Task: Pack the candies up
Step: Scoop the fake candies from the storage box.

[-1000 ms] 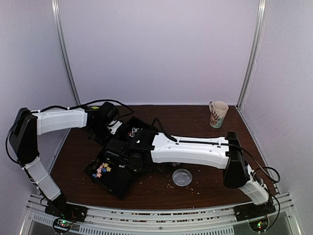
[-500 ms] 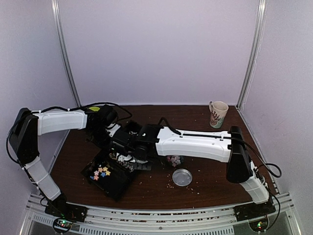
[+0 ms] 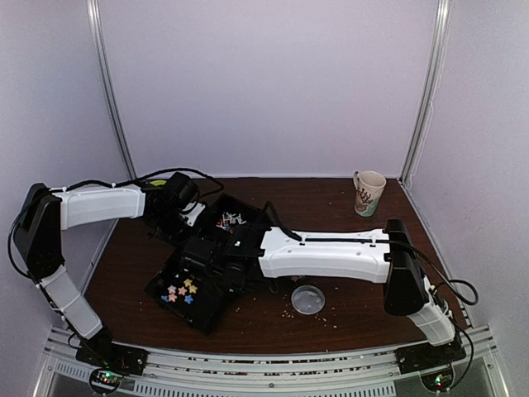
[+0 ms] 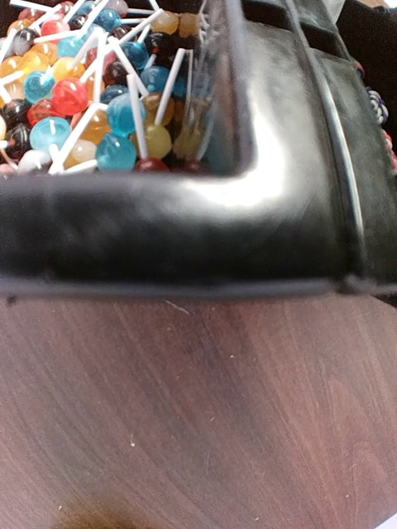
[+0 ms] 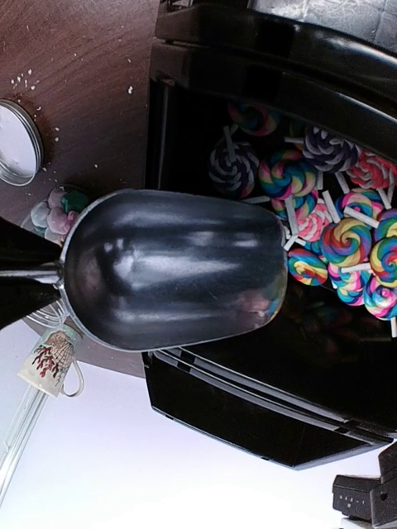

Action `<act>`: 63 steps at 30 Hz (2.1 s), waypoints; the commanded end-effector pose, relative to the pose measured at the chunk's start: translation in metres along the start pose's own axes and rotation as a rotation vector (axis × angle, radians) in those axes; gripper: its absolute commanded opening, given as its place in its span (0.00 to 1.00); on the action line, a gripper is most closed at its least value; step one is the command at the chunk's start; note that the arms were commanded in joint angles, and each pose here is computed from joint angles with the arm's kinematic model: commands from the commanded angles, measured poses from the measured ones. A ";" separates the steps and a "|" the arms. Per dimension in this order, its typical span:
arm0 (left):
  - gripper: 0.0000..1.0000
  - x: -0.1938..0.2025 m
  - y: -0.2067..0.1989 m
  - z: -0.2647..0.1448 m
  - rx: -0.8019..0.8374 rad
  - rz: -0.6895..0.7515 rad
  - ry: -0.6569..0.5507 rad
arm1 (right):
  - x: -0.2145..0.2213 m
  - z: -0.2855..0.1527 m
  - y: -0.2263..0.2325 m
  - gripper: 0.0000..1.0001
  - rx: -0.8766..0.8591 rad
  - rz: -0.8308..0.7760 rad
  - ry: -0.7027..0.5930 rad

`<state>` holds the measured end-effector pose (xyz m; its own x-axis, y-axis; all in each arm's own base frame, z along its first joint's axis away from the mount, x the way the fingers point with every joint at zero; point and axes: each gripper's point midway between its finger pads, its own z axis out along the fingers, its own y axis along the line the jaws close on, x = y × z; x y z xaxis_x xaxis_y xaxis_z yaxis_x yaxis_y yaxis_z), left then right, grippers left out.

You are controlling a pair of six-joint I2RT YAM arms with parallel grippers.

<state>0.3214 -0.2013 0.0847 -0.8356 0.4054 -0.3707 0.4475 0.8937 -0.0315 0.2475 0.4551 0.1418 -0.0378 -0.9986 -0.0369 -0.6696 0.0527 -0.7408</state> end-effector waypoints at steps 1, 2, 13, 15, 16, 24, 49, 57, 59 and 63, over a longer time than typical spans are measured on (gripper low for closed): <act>0.00 -0.033 -0.021 -0.024 0.119 -0.018 -0.109 | 0.015 0.000 -0.011 0.00 0.068 -0.038 0.059; 0.00 -0.032 -0.020 -0.022 0.117 -0.022 -0.102 | 0.016 -0.001 -0.010 0.00 0.071 -0.038 0.065; 0.00 -0.016 -0.021 0.003 0.140 -0.049 -0.007 | 0.033 -0.007 -0.023 0.00 0.134 -0.027 0.114; 0.00 -0.014 -0.021 0.006 0.143 -0.050 0.003 | 0.035 -0.008 -0.026 0.00 0.146 -0.026 0.114; 0.00 -0.014 -0.020 0.006 0.142 -0.051 0.004 | 0.036 -0.009 -0.026 0.00 0.148 -0.028 0.114; 0.00 -0.021 -0.023 0.000 0.154 -0.035 -0.028 | 0.035 0.004 -0.009 0.00 0.114 -0.102 0.126; 0.00 -0.046 -0.057 -0.042 0.322 0.055 -0.207 | -0.010 0.041 0.055 0.00 -0.381 0.117 -0.104; 0.00 -0.047 -0.064 -0.047 0.362 0.063 -0.220 | -0.026 0.020 0.050 0.00 -0.469 0.196 -0.303; 0.00 -0.048 -0.064 -0.048 0.364 0.064 -0.222 | -0.024 0.025 0.049 0.00 -0.452 0.200 -0.280; 0.00 -0.048 -0.066 -0.050 0.370 0.072 -0.229 | -0.019 0.037 0.047 0.00 -0.438 0.206 -0.212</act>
<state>0.3015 -0.2204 0.0772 -0.8405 0.4231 -0.3385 0.5008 0.8452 -0.1870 0.2523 0.4823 0.1204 -0.0576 -0.9105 -0.4094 -0.8804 0.2397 -0.4091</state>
